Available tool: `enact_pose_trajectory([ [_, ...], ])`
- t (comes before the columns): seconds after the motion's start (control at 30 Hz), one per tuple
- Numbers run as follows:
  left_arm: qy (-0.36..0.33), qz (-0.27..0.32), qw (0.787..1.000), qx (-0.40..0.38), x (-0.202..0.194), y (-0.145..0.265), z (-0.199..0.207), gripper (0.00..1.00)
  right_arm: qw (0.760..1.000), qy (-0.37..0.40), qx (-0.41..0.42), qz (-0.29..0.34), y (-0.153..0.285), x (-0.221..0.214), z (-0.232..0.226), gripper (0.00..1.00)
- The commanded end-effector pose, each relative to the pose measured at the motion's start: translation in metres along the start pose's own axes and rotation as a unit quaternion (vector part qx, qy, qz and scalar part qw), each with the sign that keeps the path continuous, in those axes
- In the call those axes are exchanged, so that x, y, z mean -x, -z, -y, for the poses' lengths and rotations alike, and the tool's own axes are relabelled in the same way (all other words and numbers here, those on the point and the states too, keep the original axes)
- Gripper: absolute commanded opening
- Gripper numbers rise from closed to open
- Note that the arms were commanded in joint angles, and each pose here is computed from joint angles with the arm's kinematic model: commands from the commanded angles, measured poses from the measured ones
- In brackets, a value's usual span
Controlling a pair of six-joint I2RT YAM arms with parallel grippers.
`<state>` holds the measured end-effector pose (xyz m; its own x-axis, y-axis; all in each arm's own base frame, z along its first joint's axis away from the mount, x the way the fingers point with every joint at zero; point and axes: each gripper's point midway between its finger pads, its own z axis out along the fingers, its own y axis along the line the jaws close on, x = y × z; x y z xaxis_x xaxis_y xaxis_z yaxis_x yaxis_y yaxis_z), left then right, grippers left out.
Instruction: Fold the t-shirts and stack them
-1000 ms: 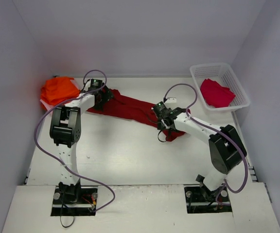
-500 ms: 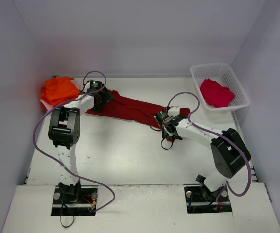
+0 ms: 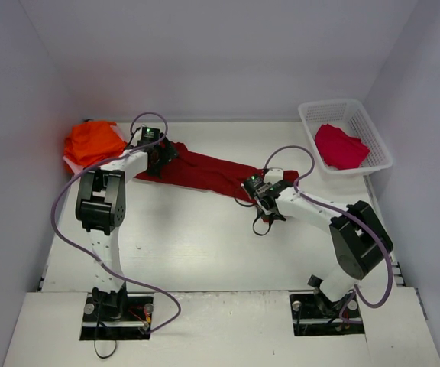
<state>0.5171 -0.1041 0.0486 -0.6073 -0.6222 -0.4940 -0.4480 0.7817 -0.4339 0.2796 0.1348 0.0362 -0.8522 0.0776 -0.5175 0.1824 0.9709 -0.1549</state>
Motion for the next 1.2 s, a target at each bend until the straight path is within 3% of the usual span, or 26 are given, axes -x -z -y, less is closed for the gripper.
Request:
enact_pose_trajectory([
  [0.0,-0.017,-0.028,0.999,0.032,-0.018,0.009,-0.019,0.82,0.999,-0.016,-0.005,0.051,0.017,0.035,0.003,0.00],
  [0.43,-0.016,-0.029,0.999,0.038,-0.020,0.008,-0.028,0.82,0.989,-0.062,-0.019,0.135,0.049,0.150,0.058,0.00],
  [0.5,-0.016,-0.031,0.999,0.040,-0.021,0.007,-0.029,0.82,0.990,-0.060,0.000,0.129,0.050,0.150,0.051,0.00],
  [0.63,-0.013,-0.031,0.999,0.040,-0.022,0.004,-0.030,0.82,0.993,-0.058,0.034,0.101,0.047,0.125,0.032,0.25],
  [0.67,-0.012,-0.031,0.999,0.040,-0.022,0.003,-0.030,0.82,0.993,-0.058,0.035,0.094,0.044,0.118,0.030,0.27],
  [0.87,-0.009,-0.031,0.999,0.040,-0.023,0.004,-0.030,0.82,0.996,-0.043,0.046,0.059,0.037,0.069,0.004,0.33],
  [1.17,-0.010,-0.030,0.999,0.040,-0.024,0.008,-0.032,0.82,0.998,-0.038,0.040,0.035,0.017,0.039,-0.012,0.36],
])
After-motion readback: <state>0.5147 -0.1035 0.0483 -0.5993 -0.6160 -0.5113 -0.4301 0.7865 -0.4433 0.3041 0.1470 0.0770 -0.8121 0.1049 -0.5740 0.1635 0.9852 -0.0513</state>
